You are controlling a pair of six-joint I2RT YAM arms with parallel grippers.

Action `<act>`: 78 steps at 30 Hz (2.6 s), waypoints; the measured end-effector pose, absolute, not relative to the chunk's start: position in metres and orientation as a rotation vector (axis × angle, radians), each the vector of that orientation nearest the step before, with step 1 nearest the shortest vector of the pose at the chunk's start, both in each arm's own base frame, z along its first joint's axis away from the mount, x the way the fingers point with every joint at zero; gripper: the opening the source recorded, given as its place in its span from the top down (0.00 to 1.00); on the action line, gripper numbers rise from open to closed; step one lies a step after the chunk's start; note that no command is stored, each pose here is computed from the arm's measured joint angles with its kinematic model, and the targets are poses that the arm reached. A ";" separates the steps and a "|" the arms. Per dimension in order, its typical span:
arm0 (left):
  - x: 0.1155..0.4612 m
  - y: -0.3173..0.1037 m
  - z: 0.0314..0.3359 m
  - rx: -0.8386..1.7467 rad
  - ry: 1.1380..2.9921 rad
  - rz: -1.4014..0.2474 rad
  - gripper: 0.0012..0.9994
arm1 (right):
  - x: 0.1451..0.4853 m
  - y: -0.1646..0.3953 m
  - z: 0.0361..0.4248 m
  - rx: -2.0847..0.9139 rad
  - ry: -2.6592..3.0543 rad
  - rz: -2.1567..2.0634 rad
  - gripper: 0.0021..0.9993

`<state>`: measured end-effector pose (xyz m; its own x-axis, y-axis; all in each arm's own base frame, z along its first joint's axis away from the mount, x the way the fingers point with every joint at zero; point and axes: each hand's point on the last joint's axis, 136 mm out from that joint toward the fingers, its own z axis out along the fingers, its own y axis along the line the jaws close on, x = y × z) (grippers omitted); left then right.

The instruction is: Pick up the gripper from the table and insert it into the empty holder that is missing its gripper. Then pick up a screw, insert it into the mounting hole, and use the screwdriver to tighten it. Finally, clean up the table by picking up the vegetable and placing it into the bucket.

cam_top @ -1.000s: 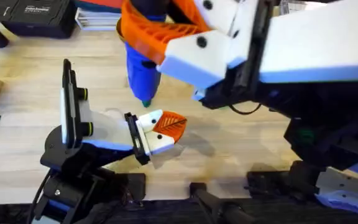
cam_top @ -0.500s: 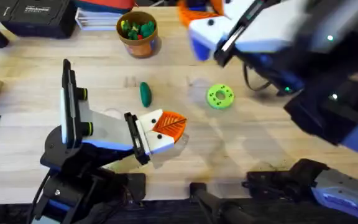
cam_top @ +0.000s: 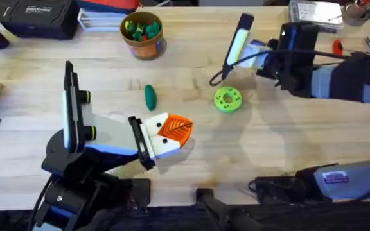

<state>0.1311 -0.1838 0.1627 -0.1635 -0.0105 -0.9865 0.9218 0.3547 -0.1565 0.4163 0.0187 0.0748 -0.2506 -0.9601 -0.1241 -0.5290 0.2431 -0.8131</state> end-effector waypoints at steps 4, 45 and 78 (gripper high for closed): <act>0.131 -0.184 0.163 0.867 1.491 -1.039 1.00 | 0.412 0.009 0.050 -1.428 1.933 -0.874 0.97; 0.132 -0.184 0.163 0.865 1.493 -1.037 0.02 | 0.287 0.085 0.209 -0.641 2.010 -0.137 0.01; 0.250 -0.087 0.162 0.276 2.539 -0.204 0.01 | 0.260 0.119 0.220 -0.587 2.004 0.173 0.01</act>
